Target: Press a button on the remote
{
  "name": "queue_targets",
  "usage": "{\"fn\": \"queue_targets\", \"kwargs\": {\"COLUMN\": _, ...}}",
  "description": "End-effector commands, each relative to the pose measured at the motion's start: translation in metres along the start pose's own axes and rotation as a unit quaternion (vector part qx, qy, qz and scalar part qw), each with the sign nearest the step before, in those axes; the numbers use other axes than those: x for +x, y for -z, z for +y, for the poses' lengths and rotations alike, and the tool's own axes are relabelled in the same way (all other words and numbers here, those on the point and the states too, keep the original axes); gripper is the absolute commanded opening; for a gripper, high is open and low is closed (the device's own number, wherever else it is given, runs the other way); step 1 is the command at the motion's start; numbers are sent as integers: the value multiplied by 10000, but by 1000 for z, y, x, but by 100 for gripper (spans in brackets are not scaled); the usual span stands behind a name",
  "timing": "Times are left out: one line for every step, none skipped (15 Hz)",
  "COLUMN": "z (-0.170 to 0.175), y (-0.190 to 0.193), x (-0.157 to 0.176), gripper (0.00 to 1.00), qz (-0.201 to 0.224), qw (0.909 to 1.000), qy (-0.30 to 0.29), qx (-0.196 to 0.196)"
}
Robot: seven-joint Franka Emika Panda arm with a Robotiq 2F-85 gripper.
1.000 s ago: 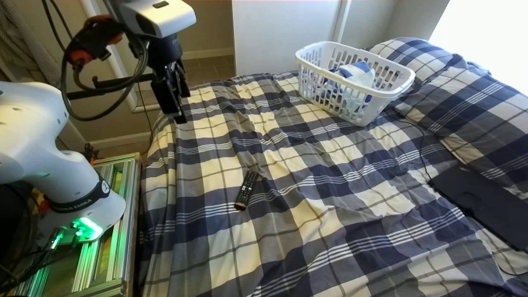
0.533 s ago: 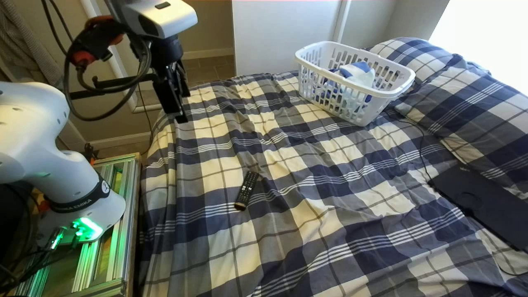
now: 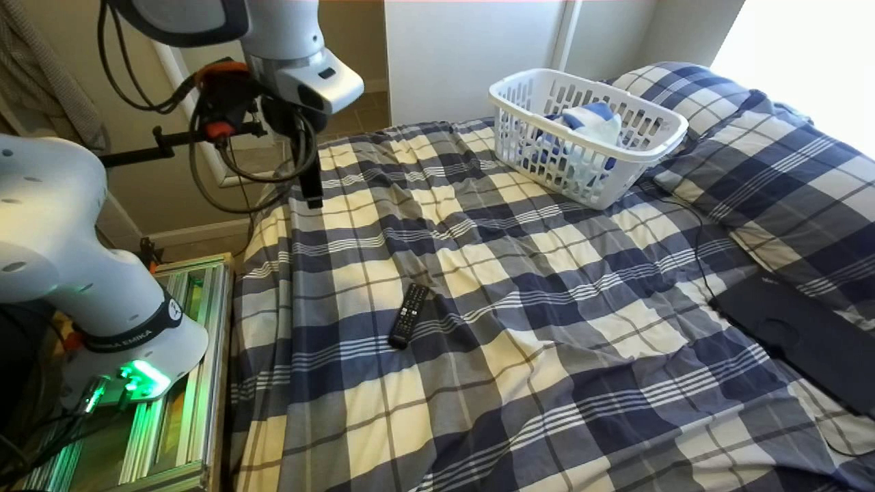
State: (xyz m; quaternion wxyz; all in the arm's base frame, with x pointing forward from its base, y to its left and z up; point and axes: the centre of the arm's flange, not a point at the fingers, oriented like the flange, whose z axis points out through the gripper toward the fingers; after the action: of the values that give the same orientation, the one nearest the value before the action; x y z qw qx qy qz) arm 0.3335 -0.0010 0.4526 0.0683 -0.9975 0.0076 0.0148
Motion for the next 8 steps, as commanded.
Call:
{"fn": "queue_targets", "kwargs": {"z": -12, "y": -43, "x": 30, "gripper": 94, "qz": -241, "qw": 9996, "qy": 162, "qx": 52}}
{"fn": "queue_targets", "kwargs": {"z": -13, "y": -56, "x": 35, "gripper": 72, "qz": -272, "qw": 9995, "qy": 142, "qx": 21}}
{"fn": "queue_targets", "kwargs": {"z": -14, "y": -66, "x": 41, "gripper": 69, "qz": -265, "qw": 9996, "qy": 125, "qx": 13}}
{"fn": "queue_targets", "kwargs": {"z": -14, "y": -76, "x": 48, "gripper": 69, "qz": -294, "qw": 9995, "qy": 109, "qx": -2}}
{"fn": "queue_targets", "kwargs": {"z": -15, "y": -86, "x": 53, "gripper": 61, "qz": -323, "qw": 9994, "qy": 96, "qx": -17}}
{"fn": "queue_targets", "kwargs": {"z": -17, "y": -96, "x": 59, "gripper": 54, "qz": -368, "qw": 9993, "qy": 82, "qx": -18}}
{"fn": "queue_targets", "kwargs": {"z": -20, "y": -107, "x": 65, "gripper": 45, "qz": -421, "qw": 9991, "qy": 81, "qx": -6}}
{"fn": "queue_targets", "kwargs": {"z": -22, "y": -116, "x": 70, "gripper": 39, "qz": -413, "qw": 9991, "qy": 77, "qx": -12}}
